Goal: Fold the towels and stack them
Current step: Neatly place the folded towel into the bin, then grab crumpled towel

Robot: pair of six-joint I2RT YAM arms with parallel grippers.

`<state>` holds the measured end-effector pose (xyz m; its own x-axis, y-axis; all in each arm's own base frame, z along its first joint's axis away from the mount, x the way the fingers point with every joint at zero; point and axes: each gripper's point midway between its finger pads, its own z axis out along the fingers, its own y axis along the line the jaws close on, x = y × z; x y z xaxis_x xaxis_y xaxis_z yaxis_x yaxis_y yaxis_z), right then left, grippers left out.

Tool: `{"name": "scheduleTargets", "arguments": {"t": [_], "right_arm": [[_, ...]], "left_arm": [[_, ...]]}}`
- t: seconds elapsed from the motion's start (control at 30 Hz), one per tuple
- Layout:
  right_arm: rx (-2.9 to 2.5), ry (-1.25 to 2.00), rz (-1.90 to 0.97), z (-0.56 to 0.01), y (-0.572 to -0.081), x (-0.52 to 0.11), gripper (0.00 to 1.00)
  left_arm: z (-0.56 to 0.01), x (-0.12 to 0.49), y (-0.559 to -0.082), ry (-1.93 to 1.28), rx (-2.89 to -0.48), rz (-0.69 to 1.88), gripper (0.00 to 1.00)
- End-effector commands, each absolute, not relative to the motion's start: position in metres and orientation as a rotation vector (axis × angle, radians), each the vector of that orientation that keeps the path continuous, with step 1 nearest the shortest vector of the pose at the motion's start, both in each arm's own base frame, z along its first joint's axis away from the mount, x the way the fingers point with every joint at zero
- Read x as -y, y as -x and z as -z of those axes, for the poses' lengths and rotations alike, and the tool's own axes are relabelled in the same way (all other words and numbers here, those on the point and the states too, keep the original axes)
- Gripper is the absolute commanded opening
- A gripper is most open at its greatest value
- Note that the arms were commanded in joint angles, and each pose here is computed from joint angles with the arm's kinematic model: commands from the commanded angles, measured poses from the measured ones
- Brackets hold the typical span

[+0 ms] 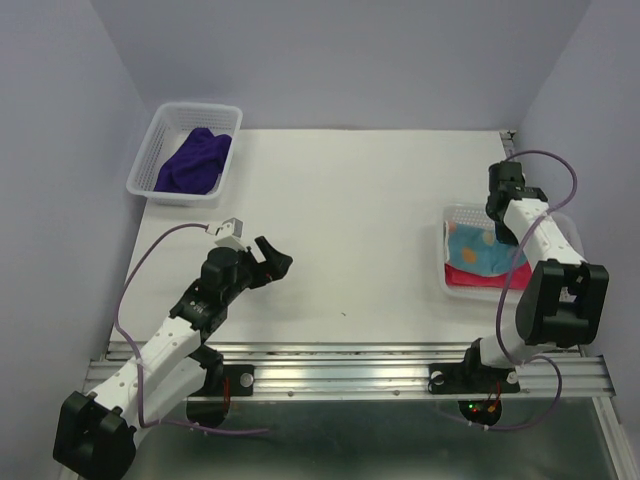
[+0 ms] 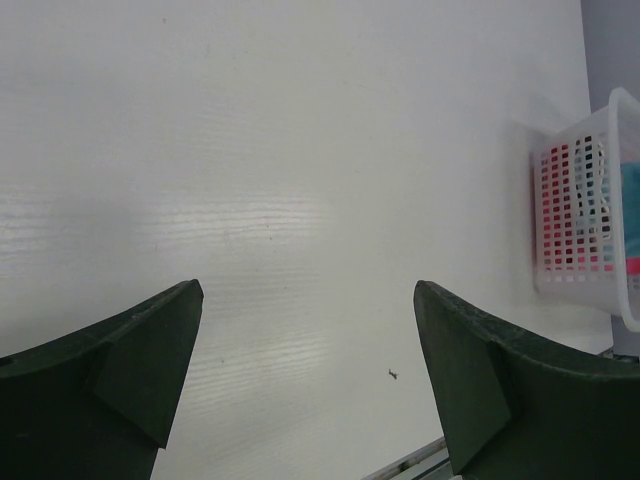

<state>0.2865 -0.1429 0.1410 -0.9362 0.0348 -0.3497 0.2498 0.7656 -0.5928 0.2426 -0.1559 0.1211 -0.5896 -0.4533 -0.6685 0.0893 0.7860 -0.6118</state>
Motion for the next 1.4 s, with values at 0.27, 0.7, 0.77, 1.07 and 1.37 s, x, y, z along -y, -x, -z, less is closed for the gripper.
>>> {"name": "scheduleTargets", "arguments": {"t": [0.27, 0.7, 0.77, 1.07, 1.37], "right_arm": [[-2.522, -0.371, 1.068, -0.161, -0.305, 0.176, 0.02], [-2.514, -0.496, 1.173, -0.16, -0.301, 0.192, 1.0], [-2.484, -0.539, 1.163, -0.171, -0.301, 0.192, 1.0], [-2.222, -0.616, 0.496, -0.247, -0.34, 0.123, 1.0], [-2.115, -0.139, 0.016, -0.253, -0.387, -0.037, 1.0]], "left_arm": [[-0.121, 0.154, -0.246, 0.271, -2.067, 0.744, 0.99], [-0.12, 0.154, -0.248, 0.271, -2.074, 0.738, 0.99], [-0.119, 0.153, -0.249, 0.277, -2.077, 0.724, 0.99], [-0.144, 0.129, -0.278, 0.415, -2.03, 0.53, 0.99], [-0.262, 0.067, -0.377, 0.537, -1.811, 0.279, 0.99]]}}
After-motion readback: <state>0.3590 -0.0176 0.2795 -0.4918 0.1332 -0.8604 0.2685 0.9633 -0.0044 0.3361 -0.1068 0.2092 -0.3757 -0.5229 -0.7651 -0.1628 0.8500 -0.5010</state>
